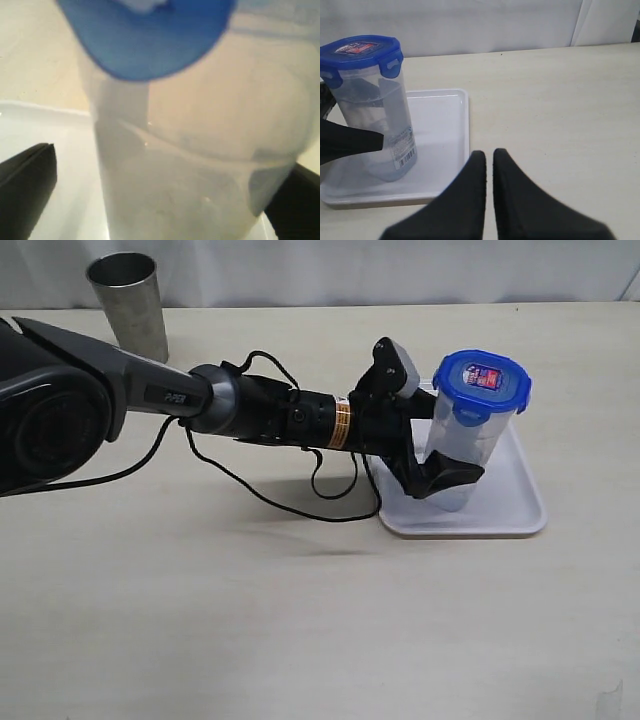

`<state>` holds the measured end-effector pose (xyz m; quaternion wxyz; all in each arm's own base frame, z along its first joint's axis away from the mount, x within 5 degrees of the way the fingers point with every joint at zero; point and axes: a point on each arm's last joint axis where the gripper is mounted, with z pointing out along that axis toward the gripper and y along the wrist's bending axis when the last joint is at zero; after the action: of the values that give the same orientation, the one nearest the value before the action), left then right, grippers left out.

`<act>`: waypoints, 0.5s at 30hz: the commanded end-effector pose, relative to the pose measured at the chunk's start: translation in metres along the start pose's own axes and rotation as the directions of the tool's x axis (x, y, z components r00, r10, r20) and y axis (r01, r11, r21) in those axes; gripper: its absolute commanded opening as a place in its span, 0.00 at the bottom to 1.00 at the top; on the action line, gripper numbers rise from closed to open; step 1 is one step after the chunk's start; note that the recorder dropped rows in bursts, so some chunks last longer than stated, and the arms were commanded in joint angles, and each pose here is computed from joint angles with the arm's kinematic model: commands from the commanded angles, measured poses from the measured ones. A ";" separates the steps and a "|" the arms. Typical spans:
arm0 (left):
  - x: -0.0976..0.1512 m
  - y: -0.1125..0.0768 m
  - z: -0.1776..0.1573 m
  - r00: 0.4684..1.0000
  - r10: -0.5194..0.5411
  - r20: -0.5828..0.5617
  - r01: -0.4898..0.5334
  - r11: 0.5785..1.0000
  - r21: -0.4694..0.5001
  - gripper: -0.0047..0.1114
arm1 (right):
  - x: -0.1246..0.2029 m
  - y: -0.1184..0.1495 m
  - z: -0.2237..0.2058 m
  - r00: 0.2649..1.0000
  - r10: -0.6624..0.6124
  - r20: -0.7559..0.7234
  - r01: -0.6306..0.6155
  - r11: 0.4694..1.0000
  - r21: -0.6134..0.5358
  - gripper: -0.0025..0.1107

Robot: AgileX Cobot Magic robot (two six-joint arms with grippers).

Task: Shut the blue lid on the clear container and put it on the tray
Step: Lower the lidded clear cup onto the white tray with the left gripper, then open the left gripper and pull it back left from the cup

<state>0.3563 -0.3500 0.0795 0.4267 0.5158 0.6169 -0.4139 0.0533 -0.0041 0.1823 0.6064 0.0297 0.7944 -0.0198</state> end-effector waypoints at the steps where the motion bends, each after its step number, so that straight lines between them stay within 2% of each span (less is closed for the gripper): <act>1: 0.002 0.010 -0.009 1.000 -0.023 -0.020 0.023 1.000 -0.010 0.94 | 0.000 0.000 0.000 1.000 0.006 0.013 -0.006 1.000 0.007 0.07; 7: 0.009 0.014 -0.018 0.997 -0.003 -0.079 0.005 1.000 0.029 0.94 | 0.000 0.000 0.000 1.000 0.006 0.013 -0.006 1.000 0.007 0.07; 15: 0.009 0.020 -0.027 0.994 0.004 -0.109 0.000 0.999 0.034 0.94 | 0.000 0.000 0.000 1.000 0.006 0.013 -0.006 1.000 0.007 0.07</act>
<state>0.3672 -0.3244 0.0692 0.3811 0.5478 0.6295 -0.3981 0.0533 -0.0041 0.1823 0.6064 0.0297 0.7944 -0.0198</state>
